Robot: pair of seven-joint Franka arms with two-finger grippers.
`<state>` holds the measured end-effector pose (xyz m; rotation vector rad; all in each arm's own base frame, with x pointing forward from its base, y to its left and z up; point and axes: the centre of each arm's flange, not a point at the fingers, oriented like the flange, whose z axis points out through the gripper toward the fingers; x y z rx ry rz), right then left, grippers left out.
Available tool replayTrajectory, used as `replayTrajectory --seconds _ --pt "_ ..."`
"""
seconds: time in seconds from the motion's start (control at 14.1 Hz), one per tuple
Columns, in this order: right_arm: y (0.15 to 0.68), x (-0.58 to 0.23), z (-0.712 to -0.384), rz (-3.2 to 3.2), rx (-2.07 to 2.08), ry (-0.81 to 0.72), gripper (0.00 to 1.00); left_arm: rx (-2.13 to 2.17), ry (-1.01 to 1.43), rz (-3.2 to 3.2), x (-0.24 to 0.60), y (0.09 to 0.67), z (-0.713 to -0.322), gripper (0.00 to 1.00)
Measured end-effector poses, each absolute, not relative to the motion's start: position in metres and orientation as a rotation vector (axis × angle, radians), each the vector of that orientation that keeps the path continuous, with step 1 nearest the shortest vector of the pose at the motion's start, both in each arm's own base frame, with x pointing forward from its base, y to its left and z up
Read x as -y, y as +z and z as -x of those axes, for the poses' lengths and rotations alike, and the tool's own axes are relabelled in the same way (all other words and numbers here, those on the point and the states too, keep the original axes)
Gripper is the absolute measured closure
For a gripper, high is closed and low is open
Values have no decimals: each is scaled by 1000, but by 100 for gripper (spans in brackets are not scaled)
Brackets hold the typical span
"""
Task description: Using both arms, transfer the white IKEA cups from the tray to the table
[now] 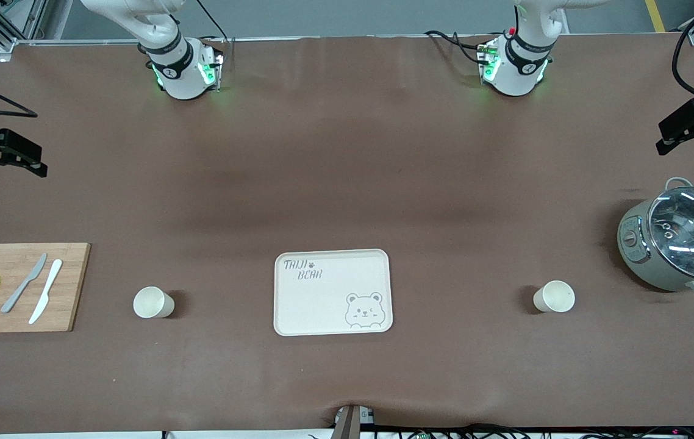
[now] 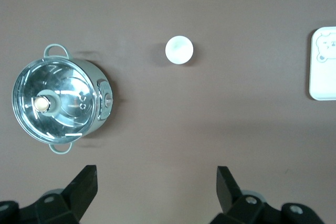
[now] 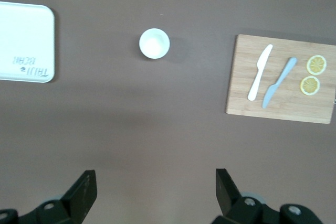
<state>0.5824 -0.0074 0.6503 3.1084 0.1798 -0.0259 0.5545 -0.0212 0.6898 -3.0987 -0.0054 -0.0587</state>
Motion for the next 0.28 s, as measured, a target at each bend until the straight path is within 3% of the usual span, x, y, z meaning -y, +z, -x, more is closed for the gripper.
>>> replayTrajectory --seconds 0.28 --pt "644 30 -585 -3100 -118 -40 0 9 -45 3107 20 688 -554 0"
